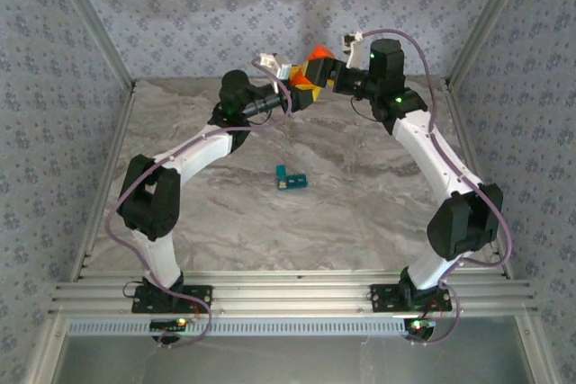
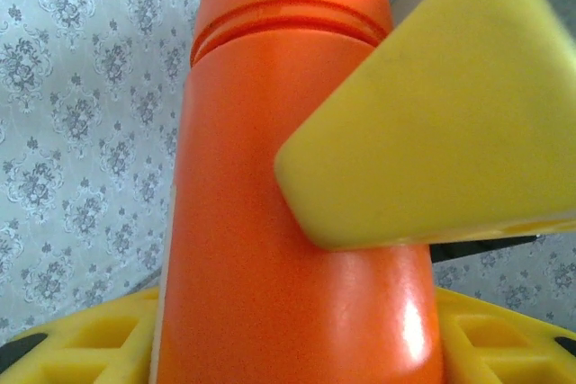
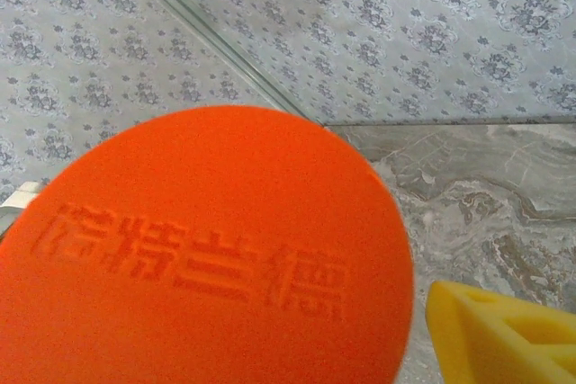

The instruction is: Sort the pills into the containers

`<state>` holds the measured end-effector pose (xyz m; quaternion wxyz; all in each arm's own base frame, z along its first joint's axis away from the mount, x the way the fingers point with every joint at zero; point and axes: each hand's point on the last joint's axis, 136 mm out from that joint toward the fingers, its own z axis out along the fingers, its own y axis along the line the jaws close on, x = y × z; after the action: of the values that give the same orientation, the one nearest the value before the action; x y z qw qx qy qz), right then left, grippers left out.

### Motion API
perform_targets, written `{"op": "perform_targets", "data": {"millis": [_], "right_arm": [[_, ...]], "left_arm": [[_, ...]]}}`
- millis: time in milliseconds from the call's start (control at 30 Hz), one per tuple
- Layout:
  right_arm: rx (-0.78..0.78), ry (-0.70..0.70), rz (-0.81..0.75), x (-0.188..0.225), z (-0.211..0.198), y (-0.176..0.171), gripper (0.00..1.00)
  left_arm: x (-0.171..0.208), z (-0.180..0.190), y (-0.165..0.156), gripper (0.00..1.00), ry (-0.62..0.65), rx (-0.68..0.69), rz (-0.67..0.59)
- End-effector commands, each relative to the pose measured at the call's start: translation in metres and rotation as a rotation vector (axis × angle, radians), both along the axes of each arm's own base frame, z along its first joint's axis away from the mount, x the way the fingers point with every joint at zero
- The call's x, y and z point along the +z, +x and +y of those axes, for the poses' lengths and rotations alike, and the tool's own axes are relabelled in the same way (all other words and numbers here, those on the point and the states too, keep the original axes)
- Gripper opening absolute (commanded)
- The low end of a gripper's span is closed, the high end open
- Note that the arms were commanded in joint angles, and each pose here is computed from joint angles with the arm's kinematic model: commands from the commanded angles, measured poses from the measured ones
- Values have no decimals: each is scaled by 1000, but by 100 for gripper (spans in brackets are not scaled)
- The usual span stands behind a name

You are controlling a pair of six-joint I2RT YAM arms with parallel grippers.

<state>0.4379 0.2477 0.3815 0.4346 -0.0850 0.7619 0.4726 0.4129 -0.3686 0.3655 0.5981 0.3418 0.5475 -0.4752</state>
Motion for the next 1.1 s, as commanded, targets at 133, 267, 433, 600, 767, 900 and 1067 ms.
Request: {"op": "perform_targets", "data": {"millis": [133,267,433,600,767,900,1067], "right_arm": [[-10,37,-62,26,-3,2,77],[-8,46,-63,27,-2,2,66],[10,52,-67,29,-1,1,48],[24,46,-53,26,0,-2,36],[21,18,-48,21,-3,-4,32],[5,-9,-51,19,-8,-4,31],[2,-44,-53,16,-11,-7,31]], "left_arm": [[26,-2,-12,0,-27,-35,-71],[26,-3,-12,0,-26,-36,-71],[24,-4,-13,0,-14,-40,-72],[22,-5,-15,0,6,-51,-78],[22,-5,-16,16,24,-56,-68],[21,-6,-20,31,51,-74,-59],[18,-4,-25,44,96,-81,-51]]}}
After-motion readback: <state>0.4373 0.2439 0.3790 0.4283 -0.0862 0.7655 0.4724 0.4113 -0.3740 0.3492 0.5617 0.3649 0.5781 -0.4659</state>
